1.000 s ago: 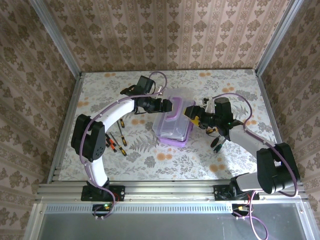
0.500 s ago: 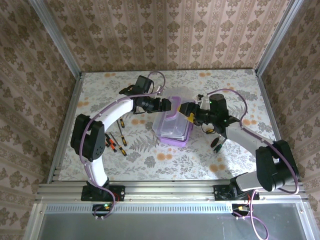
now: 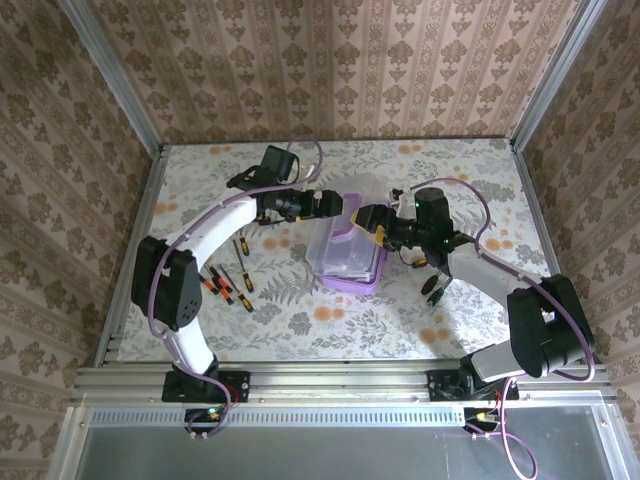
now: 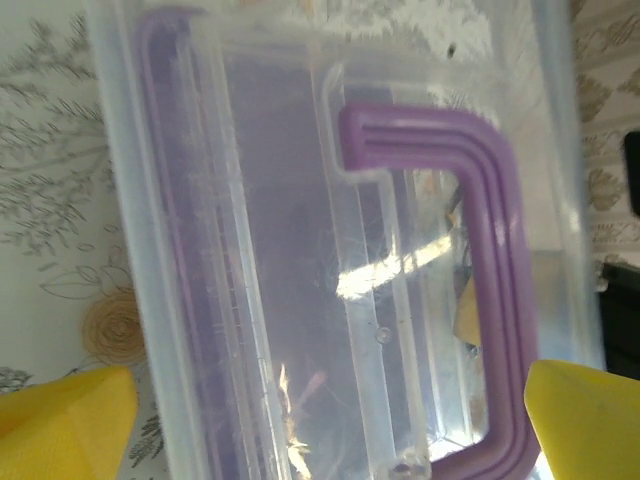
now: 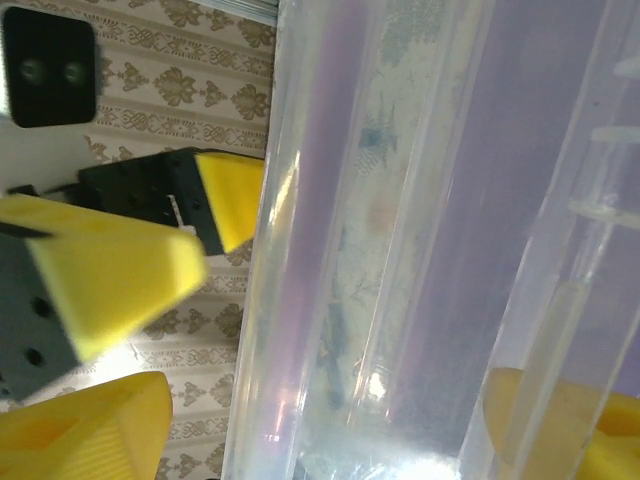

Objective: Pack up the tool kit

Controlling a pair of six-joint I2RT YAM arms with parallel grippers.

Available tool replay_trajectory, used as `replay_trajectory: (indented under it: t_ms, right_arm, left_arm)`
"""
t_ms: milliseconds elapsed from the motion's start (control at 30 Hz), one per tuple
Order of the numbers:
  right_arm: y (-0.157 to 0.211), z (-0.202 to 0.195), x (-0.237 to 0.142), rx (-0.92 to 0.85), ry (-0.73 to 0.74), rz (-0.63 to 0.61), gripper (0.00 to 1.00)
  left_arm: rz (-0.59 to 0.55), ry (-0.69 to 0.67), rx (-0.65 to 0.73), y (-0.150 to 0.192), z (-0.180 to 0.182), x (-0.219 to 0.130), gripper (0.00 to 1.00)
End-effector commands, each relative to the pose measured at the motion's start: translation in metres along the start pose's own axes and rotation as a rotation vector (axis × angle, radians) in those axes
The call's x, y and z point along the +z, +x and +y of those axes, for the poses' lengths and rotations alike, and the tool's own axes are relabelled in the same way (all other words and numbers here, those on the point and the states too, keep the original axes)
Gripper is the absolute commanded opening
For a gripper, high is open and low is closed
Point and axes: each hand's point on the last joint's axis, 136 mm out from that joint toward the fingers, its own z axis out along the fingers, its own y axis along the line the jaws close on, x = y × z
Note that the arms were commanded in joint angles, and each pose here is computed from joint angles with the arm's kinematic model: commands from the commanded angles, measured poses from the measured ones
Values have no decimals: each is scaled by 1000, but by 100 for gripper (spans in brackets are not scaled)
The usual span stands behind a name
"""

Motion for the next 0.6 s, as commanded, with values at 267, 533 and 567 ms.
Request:
replay_trajectory:
  t_ms: [267,533,567]
  right_arm:
    - [-15,50,-8,-106,-65,-3,83]
    - [-15,68,4,-135,-79,23,83]
    - [-15,70,6,-136,-80,28,83]
  left_arm:
    - [-79,-279,-73,-19,69,-48,100]
    - [3,-369,-105,-7,100,-33,100]
    - [10,-386,-105,-6,103,-32,100]
